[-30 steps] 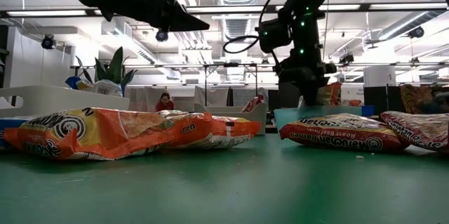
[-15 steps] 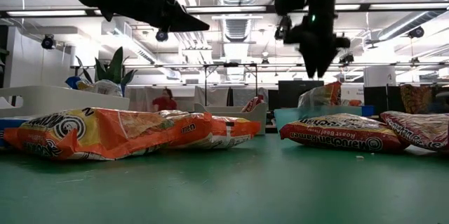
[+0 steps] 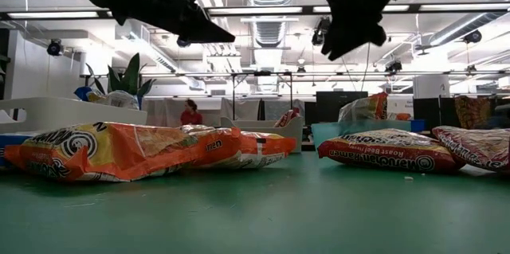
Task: Sort Maruchan noodles
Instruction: Put the red noodle pack into the gray bin
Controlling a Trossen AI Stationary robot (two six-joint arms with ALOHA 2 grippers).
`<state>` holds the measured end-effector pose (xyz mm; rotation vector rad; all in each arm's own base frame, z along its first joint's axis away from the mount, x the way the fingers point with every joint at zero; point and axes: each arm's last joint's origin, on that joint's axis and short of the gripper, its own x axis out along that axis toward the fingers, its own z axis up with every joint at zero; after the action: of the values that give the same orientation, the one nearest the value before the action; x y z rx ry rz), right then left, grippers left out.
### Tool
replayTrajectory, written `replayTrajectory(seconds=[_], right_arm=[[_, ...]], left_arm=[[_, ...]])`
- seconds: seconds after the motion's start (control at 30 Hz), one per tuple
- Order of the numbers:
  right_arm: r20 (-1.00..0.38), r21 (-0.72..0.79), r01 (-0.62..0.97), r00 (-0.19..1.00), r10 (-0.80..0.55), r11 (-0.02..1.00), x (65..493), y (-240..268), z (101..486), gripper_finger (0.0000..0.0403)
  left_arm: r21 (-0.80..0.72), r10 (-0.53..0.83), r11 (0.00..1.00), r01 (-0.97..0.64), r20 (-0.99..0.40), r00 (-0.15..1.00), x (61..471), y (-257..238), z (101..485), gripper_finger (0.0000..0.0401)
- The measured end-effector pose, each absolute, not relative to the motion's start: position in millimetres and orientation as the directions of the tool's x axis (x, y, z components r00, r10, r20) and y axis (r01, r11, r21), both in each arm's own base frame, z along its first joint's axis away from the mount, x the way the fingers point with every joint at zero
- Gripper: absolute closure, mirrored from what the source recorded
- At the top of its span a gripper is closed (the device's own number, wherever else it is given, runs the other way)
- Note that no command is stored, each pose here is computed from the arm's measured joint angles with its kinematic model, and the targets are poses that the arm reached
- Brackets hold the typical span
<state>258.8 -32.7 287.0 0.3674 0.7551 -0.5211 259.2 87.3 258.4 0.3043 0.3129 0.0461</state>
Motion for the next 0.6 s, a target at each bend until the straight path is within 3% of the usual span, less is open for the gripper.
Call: replayTrajectory(seconds=[0.13, 0.3, 0.43, 0.6], right_arm=[[-0.745, 0.247, 0.449, 0.654, -0.128, 0.859, 262.9, -13.2, 262.2, 0.0276], [-0.764, 0.43, 0.337, 0.63, 0.138, 0.838, 271.0, 9.2, 241.8, 0.0297], [-0.809, 0.465, 0.361, 0.544, 0.222, 0.808, 277.6, 23.3, 230.0, 0.0323], [-0.911, 0.383, 0.419, 0.321, 0.26, 0.823, 281.8, 39.2, 209.5, 0.0353]], left_arm=[[0.271, 0.092, 0.963, -0.009, -0.296, 0.951, 259.1, 87.4, 258.5, 0.0362], [0.26, 0.092, 0.965, -0.012, -0.296, 0.951, 259.1, 87.3, 258.4, 0.0362], [0.256, 0.091, 0.967, -0.013, -0.296, 0.951, 259.1, 87.3, 258.4, 0.0362], [0.256, 0.091, 0.967, -0.013, -0.297, 0.95, 259.1, 87.3, 258.3, 0.0362]])
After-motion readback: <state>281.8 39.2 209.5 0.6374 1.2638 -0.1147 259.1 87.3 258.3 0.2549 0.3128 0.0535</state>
